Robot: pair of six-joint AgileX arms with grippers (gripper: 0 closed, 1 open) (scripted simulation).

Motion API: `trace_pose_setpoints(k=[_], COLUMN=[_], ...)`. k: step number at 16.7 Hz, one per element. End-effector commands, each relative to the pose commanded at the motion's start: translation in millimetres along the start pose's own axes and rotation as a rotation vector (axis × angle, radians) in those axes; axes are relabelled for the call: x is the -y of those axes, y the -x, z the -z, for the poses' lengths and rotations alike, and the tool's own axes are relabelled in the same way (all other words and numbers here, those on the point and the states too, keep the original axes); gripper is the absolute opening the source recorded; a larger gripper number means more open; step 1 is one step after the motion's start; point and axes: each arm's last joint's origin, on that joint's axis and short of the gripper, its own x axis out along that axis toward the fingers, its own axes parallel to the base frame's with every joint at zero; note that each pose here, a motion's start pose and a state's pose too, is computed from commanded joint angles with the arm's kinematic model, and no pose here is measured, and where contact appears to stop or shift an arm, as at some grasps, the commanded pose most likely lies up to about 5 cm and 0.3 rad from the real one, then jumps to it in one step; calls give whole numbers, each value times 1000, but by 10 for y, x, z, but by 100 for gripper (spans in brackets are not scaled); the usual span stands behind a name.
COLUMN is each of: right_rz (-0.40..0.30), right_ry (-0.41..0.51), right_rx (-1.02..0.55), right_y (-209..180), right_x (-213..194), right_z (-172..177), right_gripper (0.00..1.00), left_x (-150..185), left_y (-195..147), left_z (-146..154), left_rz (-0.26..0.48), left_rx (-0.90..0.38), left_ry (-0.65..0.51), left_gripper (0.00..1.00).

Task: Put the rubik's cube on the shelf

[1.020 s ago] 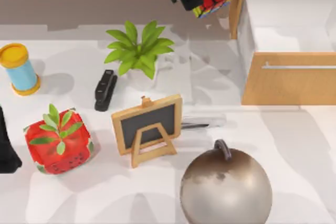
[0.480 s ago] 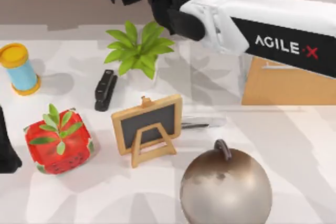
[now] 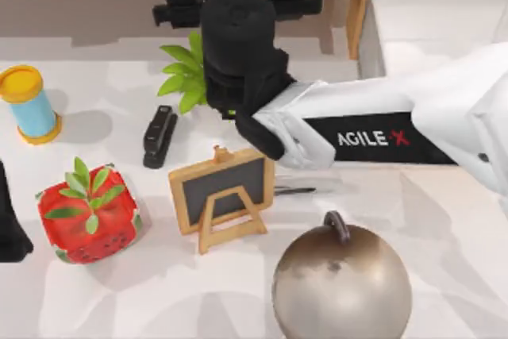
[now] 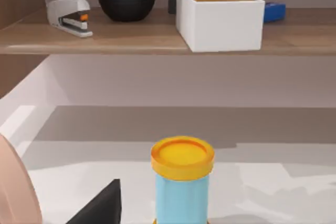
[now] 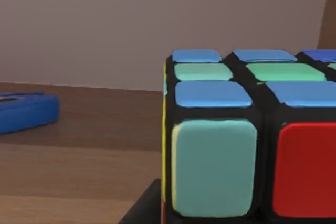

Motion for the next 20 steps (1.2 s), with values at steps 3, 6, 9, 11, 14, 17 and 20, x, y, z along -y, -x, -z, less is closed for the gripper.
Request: trace_pose_setpoints(k=[3,6,9,11,14,17,20], right_rz=[17,20,20,24,22,18,16], right_ry=[-45,-59,-59,-63,-78,-95,-98], right_rx=[37,47,47,49,62,79,83], right_y=[107,144,144,116,2,-217,-473], right_x=[-33,-42,-42,-23,-49,-79,-83], right_z=[141,181,181,162,99,19,2], right_gripper=[0,0,0,0,0,0,0], left_x=[0,0,0,0,0,0,0], left_y=[0,0,0,0,0,0,0], left_z=[0,0,0,0,0,0,0], left_rz=[0,0,0,0,0,0,0], left_rx=[0,0,0,0,0,0,0], left_ry=[0,0,0,0,0,0,0], left_gripper=[100,100,100,100,100,100,100])
